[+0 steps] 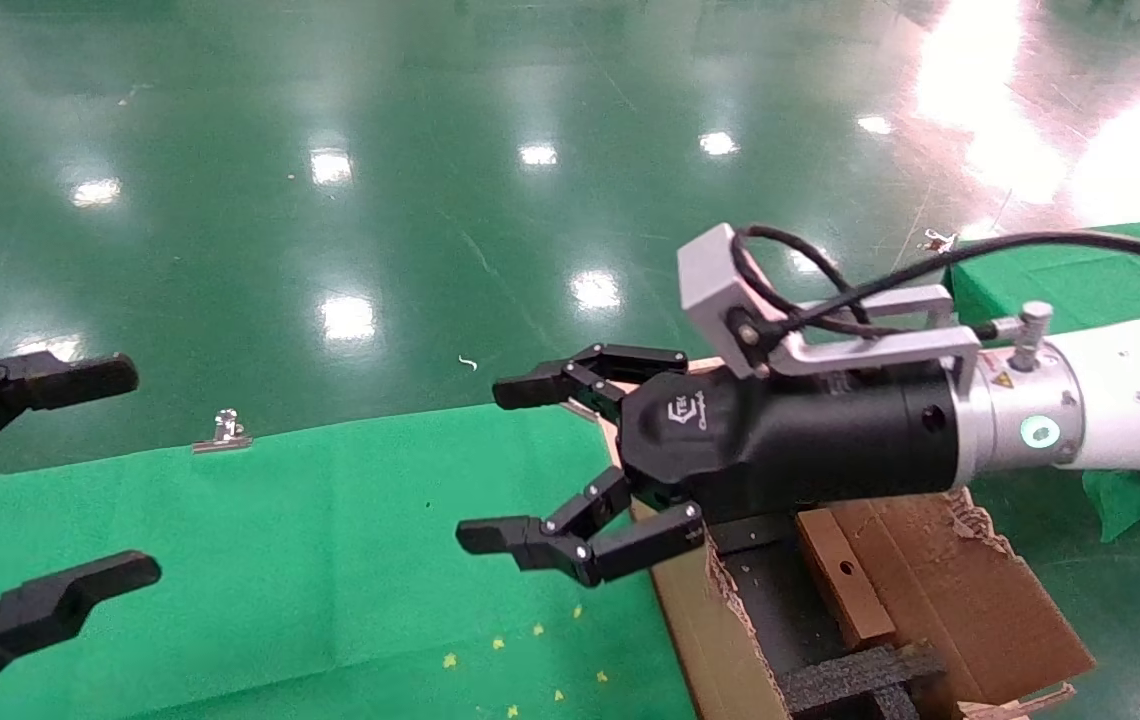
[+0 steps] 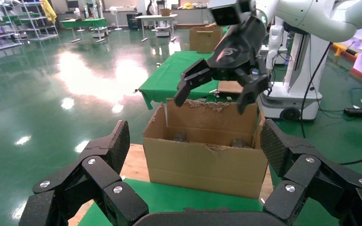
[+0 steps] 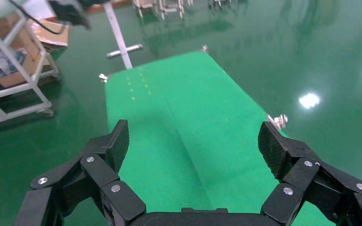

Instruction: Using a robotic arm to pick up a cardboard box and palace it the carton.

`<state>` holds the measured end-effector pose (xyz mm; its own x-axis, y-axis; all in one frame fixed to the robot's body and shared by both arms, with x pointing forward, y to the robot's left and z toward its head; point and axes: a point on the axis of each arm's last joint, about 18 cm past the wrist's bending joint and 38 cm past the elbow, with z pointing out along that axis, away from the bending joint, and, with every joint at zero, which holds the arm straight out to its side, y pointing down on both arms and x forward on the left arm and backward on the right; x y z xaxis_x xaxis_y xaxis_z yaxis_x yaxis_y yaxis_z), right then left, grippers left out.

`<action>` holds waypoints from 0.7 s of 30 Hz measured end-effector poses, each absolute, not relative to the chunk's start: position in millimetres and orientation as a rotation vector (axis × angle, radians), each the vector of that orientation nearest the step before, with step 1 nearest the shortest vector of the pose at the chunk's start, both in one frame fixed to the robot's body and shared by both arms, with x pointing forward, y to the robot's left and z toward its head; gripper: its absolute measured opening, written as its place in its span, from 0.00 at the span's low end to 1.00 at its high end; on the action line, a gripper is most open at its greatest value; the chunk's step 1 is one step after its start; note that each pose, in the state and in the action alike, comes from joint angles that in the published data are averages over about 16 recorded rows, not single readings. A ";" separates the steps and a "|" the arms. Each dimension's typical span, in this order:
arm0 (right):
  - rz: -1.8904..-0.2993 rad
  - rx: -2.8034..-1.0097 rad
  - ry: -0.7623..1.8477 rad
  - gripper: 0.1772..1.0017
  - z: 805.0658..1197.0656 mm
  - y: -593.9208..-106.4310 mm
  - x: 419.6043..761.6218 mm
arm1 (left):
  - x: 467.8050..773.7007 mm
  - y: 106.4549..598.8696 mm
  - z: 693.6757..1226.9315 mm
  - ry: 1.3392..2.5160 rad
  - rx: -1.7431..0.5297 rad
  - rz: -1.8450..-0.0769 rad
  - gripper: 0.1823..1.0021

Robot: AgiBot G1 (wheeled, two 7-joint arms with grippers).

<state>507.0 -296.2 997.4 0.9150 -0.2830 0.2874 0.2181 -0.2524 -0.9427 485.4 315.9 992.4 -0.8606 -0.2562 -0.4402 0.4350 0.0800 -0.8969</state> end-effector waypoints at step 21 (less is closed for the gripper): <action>-0.554 -1.579 -0.245 1.00 992.0 -303.0 472.4 | 485.4 315.9 992.4 1.869 0.176 -1.833 1.00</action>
<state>472.4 -303.0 992.0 0.8562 -0.1741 0.4864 0.4767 -0.0963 -0.8738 485.4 315.9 992.4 -0.8605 -0.2566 -0.4400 0.4349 0.0798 -0.8969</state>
